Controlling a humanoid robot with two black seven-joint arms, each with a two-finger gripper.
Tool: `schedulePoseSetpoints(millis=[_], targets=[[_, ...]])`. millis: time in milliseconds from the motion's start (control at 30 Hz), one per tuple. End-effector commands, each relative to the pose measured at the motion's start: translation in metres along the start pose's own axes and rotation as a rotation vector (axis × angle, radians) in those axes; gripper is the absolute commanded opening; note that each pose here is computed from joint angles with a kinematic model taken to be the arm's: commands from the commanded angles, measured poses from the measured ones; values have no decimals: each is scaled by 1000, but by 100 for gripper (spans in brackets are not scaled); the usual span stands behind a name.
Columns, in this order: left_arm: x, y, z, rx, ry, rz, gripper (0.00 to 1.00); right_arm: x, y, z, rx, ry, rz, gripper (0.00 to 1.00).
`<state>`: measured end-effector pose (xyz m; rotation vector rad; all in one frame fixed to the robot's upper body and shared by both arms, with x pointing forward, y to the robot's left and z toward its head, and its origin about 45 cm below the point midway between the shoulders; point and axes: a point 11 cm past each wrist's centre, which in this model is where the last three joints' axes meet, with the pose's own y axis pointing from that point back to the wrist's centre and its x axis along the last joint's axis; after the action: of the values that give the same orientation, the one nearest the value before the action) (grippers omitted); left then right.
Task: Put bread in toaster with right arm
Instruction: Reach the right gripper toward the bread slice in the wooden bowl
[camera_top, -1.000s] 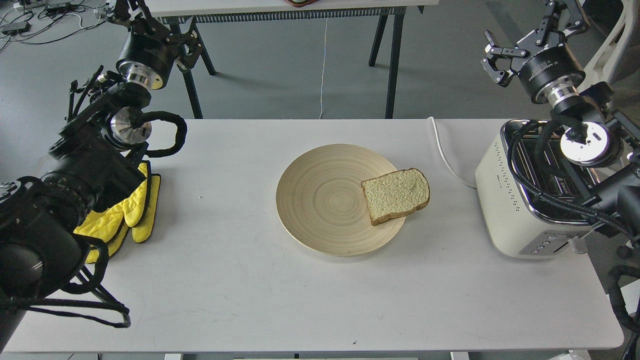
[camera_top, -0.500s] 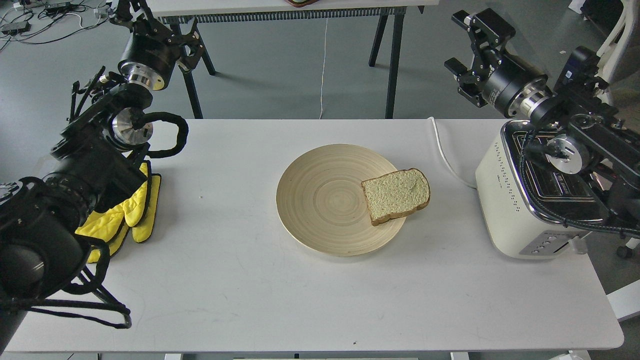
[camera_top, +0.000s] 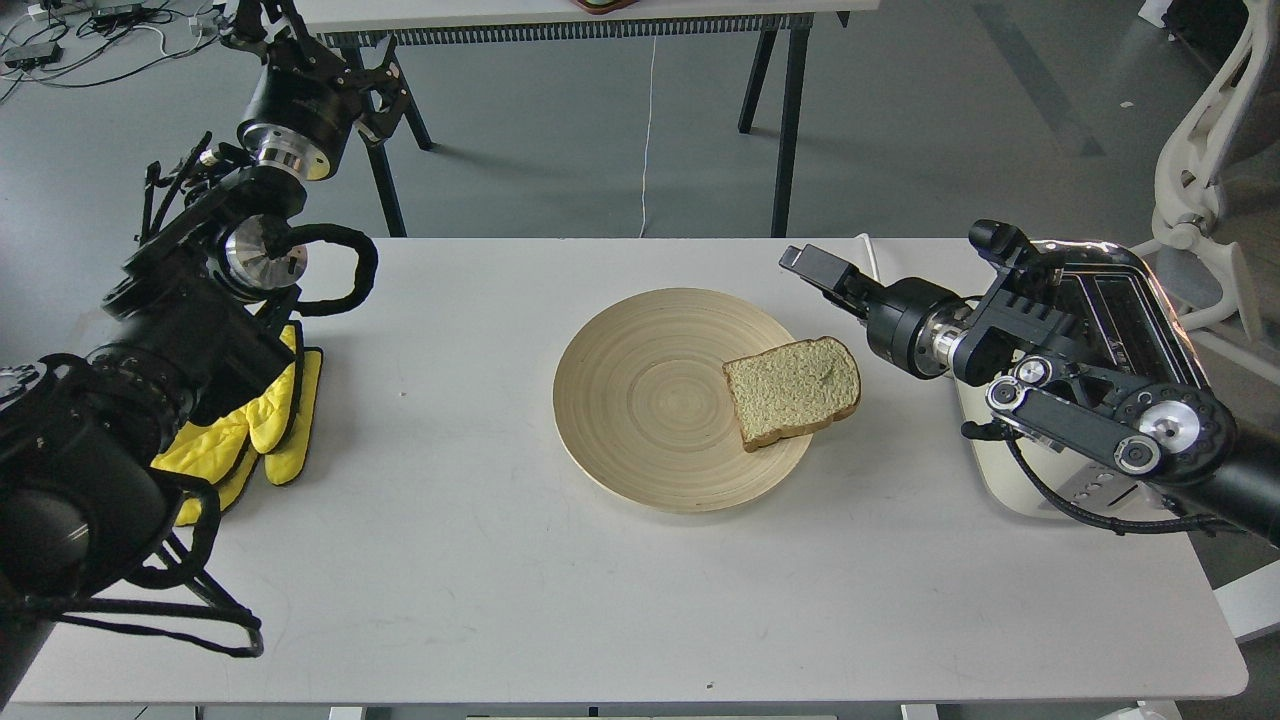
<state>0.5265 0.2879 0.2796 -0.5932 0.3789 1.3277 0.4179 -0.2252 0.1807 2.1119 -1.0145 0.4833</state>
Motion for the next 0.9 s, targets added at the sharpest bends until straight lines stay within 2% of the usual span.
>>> schedulePoseSetpoints(millis=[0, 167, 600, 867], targets=[[0, 0, 0, 0, 0, 0, 100, -2, 3, 12, -52, 48, -9, 95], [0, 0, 0, 0, 0, 0, 100, 1, 9, 33, -100, 79, -3, 94], [0, 0, 0, 0, 0, 0, 100, -26, 16, 66, -169, 36, -40, 94], [1, 0, 2, -2, -3, 3, 100, -33, 17, 78, -202, 7, -42, 89]])
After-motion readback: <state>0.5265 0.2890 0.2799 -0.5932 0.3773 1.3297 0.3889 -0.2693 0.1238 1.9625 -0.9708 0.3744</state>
